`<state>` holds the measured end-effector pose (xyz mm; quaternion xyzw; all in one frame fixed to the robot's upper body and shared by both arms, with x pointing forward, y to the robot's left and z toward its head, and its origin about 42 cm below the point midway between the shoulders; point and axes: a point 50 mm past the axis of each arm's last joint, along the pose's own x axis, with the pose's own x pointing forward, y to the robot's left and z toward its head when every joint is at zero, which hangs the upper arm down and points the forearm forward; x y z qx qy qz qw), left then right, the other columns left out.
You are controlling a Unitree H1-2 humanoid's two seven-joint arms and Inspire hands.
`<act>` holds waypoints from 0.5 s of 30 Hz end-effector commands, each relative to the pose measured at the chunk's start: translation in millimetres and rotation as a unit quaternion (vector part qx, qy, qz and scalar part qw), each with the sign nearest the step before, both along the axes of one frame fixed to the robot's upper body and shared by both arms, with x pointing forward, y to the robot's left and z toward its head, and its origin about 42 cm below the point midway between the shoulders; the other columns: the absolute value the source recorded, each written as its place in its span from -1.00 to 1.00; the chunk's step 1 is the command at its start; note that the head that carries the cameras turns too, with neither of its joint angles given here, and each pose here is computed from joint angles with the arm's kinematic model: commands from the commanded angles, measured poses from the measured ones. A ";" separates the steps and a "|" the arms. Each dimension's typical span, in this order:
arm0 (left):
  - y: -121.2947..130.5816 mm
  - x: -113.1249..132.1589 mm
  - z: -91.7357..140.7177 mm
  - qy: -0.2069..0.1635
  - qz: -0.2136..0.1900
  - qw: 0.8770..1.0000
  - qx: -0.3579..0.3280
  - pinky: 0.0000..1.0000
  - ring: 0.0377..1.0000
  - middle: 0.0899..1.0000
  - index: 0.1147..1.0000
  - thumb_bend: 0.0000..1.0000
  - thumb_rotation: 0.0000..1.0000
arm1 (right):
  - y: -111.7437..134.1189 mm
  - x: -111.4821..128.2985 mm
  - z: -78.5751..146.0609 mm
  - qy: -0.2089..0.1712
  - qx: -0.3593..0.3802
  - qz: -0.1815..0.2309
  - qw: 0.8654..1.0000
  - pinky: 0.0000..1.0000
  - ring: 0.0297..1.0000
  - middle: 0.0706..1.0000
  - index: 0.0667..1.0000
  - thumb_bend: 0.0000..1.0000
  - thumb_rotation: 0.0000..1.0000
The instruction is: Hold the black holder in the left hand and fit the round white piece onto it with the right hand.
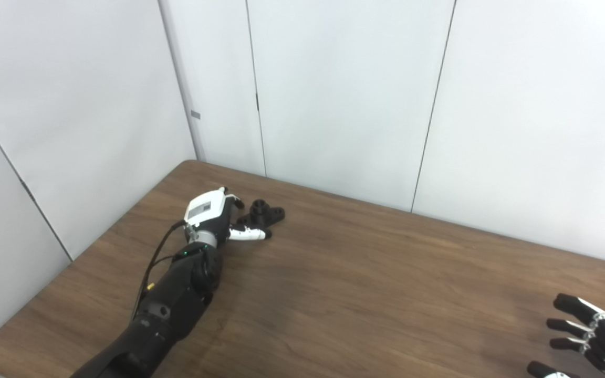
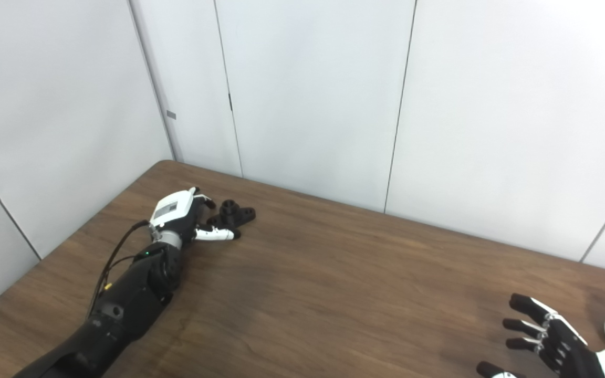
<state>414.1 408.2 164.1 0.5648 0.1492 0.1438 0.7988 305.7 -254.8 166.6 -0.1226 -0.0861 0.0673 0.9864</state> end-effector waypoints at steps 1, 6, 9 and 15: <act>-0.3 4.3 -0.5 0.033 -0.011 0.999 -0.009 1.00 1.00 0.93 0.24 0.58 -0.37 | 0.1 0.6 17.4 -0.033 0.002 0.004 0.999 0.20 0.40 0.58 0.53 0.47 -0.86; -0.7 1.4 -15.2 0.063 -0.023 0.998 -0.008 1.00 1.00 0.80 -0.14 0.10 -0.83 | -0.2 -0.4 18.8 -0.031 0.002 0.001 1.000 0.19 0.41 0.57 0.53 0.48 -0.78; -2.0 -1.8 -25.0 0.061 -0.028 0.998 -0.006 1.00 1.00 0.77 -0.17 0.06 -0.87 | -0.4 -0.3 19.3 -0.033 0.001 0.001 0.999 0.19 0.40 0.56 0.53 0.46 -0.80; -5.1 -8.2 -43.0 0.035 -0.034 0.999 0.003 1.00 0.93 0.70 -0.17 0.05 -0.88 | 0.4 -0.5 21.4 -0.035 0.000 0.004 0.999 0.19 0.38 0.58 0.54 0.41 -0.86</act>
